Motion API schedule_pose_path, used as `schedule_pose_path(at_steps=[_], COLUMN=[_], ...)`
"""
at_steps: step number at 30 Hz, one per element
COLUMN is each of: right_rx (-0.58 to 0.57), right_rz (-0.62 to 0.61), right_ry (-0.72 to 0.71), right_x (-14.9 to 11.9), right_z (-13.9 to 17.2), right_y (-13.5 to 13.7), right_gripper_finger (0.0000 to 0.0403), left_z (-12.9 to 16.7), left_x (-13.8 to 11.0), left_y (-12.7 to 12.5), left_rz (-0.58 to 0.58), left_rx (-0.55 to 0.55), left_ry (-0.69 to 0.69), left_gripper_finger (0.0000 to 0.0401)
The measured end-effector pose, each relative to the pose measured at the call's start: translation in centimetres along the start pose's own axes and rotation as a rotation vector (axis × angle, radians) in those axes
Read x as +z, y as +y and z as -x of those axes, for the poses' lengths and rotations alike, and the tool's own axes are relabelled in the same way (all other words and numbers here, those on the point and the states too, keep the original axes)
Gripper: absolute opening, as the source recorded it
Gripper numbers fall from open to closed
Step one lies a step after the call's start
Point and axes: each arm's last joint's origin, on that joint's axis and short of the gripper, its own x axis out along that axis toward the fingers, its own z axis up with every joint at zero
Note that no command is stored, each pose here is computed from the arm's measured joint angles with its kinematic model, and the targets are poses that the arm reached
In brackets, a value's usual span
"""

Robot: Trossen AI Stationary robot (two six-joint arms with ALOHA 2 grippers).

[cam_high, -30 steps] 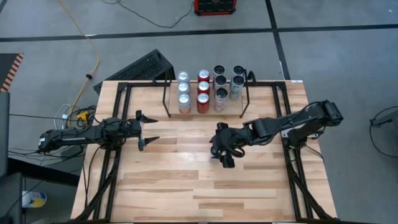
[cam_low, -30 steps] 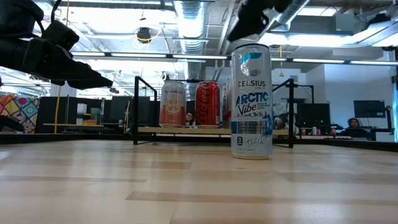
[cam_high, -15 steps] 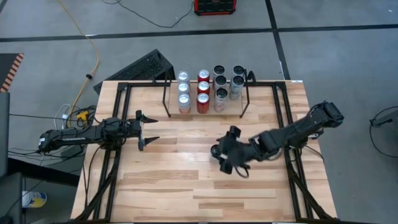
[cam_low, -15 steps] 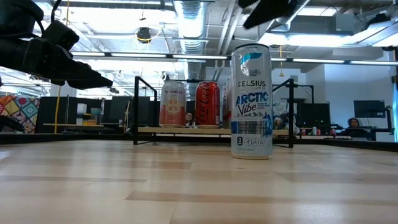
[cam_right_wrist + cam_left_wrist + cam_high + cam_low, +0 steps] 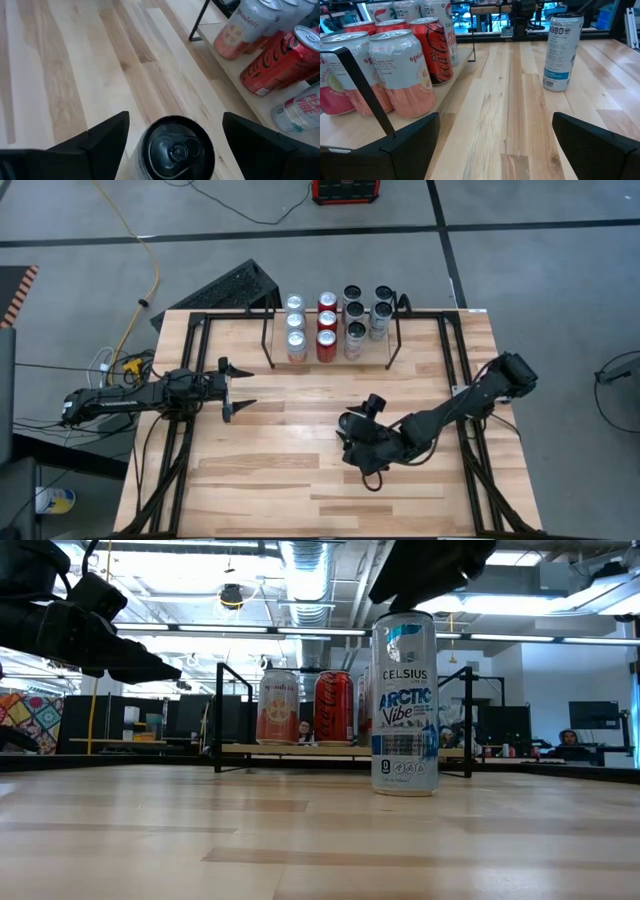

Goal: Place canned beverage on shelf
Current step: Put the white blue soda can on the shelf aligned with the other white blue soda cans

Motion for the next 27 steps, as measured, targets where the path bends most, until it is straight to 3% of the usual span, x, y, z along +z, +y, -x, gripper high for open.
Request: schedule_pose_path(at_steps=[12,27], right_rx=[-0.059,-0.029], right_rz=[-0.096,-0.133], right_ry=[0.063,0.093], right_x=[-0.6,-2.7], right_z=[-0.6,-2.3], right_y=[-0.8,-0.9], right_gripper_finger=[0.0345,0.0345], left_z=[0.0,0.0], left_x=[0.0,0.0], left_y=[0.0,0.0], left_rz=[0.0,0.0], left_rx=[0.0,0.0], left_ry=[-0.001,-0.001], left_gripper_finger=[0.0373,0.0373])
